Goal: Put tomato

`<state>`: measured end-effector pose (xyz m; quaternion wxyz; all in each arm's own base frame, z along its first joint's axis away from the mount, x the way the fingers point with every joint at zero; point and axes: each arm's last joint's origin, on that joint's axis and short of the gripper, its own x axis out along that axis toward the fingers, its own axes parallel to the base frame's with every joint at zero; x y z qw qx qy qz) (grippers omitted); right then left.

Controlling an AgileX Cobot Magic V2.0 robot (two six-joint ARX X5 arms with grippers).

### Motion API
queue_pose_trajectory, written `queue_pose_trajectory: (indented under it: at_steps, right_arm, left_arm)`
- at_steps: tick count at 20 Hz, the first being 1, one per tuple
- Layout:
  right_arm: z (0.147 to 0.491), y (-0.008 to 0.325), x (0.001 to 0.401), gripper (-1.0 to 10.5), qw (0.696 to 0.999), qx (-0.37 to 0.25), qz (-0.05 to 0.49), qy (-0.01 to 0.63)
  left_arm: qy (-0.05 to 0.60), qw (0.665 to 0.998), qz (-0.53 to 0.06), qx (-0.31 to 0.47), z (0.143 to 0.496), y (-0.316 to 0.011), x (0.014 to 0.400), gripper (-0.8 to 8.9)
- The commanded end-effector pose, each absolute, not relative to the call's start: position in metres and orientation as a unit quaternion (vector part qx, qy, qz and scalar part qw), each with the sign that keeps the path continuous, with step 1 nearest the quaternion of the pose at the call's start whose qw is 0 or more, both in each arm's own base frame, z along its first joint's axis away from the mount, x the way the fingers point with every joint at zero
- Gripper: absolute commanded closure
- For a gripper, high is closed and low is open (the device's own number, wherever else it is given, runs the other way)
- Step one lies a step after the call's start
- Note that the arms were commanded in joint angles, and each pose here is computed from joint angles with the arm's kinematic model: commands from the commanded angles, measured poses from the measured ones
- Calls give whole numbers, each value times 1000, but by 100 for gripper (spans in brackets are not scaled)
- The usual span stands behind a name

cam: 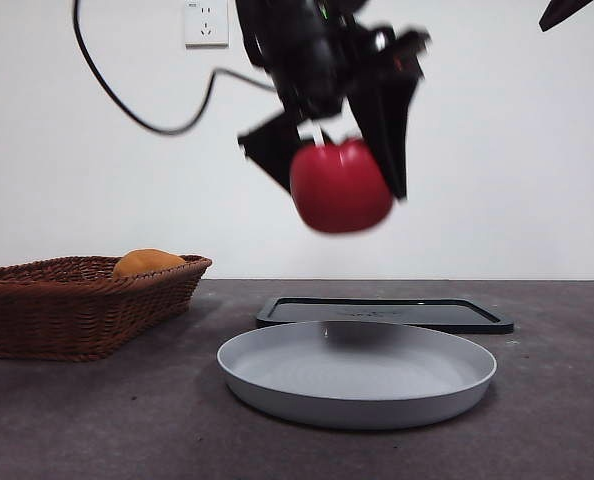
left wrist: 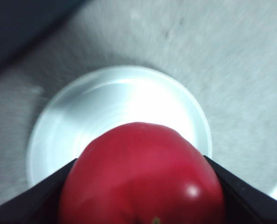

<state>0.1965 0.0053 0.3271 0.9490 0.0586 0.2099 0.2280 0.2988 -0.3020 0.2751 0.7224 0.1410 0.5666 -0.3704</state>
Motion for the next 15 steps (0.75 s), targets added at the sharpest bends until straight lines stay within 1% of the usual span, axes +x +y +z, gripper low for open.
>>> queue_pose_trajectory:
  at_steps: [1,5,7,9,13,14,15]
  right_arm:
    - [331,6,198,189,951,51,231,200]
    - [331,6,198,189,951,51,231,200]
    - [331,6,198,189,951,51,231,200]
    - [331,6,198,189,951,51,231,200]
    - [331,6,198,189,951,51,231,200]
    - [331,6,198,189,951,51,231,200]
    - [331,6,198,189,951,51,231,200]
  left_arm:
    - [589,699,-372,161,246,-319,300,534]
    - [630,663,-360,183,203,-331,302,534]
    - [643,653,-354,187,189,-334,304,534]
    - [650,648,-350,189,182,-335,304,534]
    - [650,648,-349,190,181,-335,304,530]
    - [651,647,-348,191,181,-335,304,488]
    - [652,647,-347,190,181,-335,304,382]
